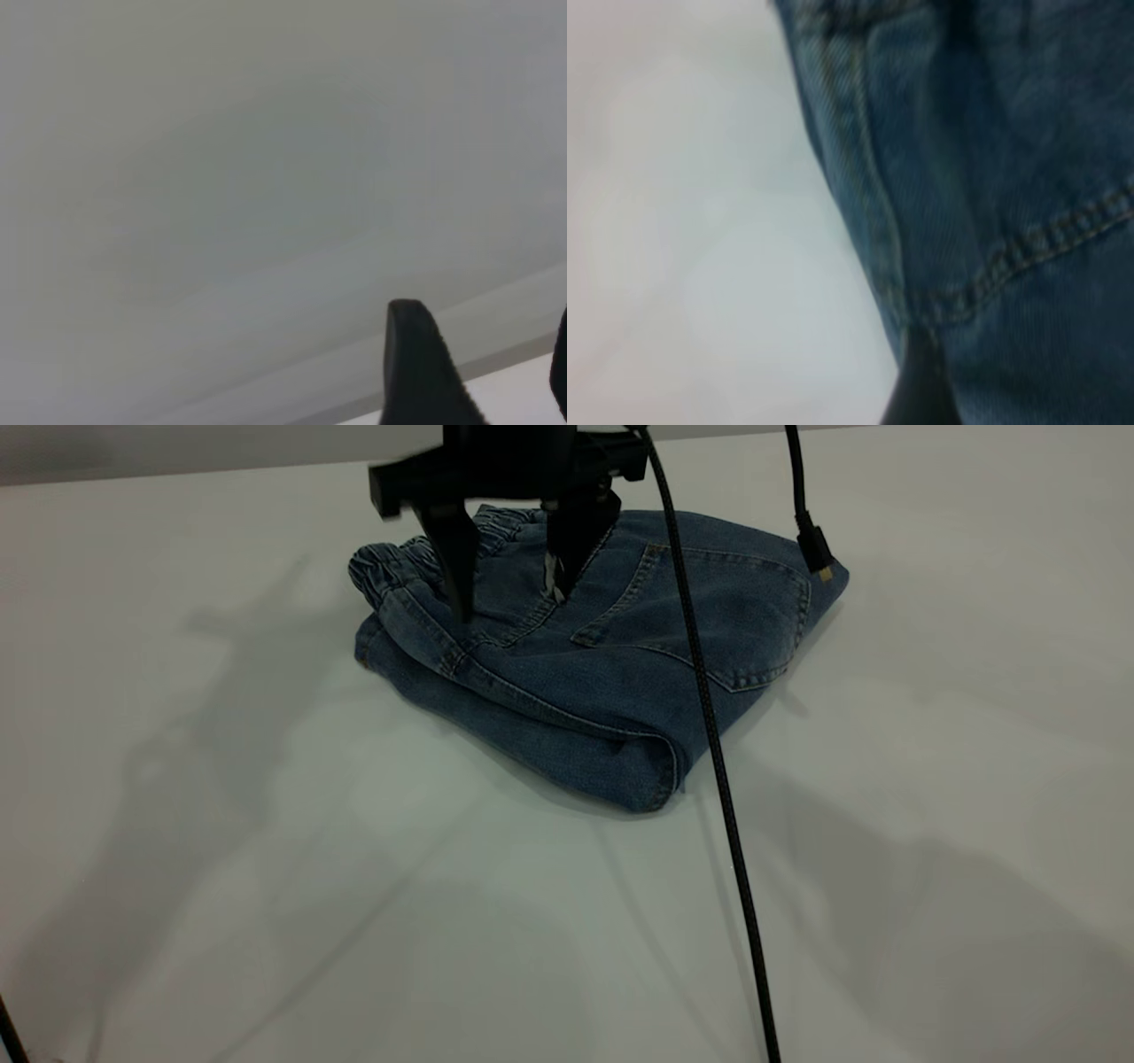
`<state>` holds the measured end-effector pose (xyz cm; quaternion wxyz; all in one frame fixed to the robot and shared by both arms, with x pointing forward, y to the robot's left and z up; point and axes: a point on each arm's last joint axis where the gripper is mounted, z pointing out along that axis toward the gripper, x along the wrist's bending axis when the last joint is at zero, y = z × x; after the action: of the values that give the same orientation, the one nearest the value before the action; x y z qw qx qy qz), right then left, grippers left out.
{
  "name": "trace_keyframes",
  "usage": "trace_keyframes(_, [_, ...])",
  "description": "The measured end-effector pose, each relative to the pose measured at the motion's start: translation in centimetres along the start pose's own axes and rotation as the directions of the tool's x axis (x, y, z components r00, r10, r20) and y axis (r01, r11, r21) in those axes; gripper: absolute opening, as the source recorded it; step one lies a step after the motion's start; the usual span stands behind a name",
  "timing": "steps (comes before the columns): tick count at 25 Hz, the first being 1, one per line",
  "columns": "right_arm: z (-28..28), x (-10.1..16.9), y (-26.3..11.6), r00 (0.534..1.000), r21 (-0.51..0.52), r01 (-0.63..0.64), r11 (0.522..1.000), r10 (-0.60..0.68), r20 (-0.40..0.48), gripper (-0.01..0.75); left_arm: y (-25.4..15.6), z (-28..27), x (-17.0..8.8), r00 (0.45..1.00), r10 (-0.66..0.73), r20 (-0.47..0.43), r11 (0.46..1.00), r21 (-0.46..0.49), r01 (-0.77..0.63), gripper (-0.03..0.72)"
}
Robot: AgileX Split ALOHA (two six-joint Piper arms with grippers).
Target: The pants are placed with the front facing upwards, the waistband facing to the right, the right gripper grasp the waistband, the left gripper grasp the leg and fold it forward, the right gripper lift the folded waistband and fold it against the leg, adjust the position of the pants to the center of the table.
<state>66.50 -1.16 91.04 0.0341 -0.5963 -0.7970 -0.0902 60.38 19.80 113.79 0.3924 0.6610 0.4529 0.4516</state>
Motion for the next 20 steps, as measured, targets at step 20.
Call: trace_keyframes(20, [4.0,-3.0,2.0,0.858,-0.093,-0.514,0.853,0.512,-0.046,0.439,0.0,0.0,0.0,1.000,-0.006,0.001,1.000,0.001,0.006,0.347])
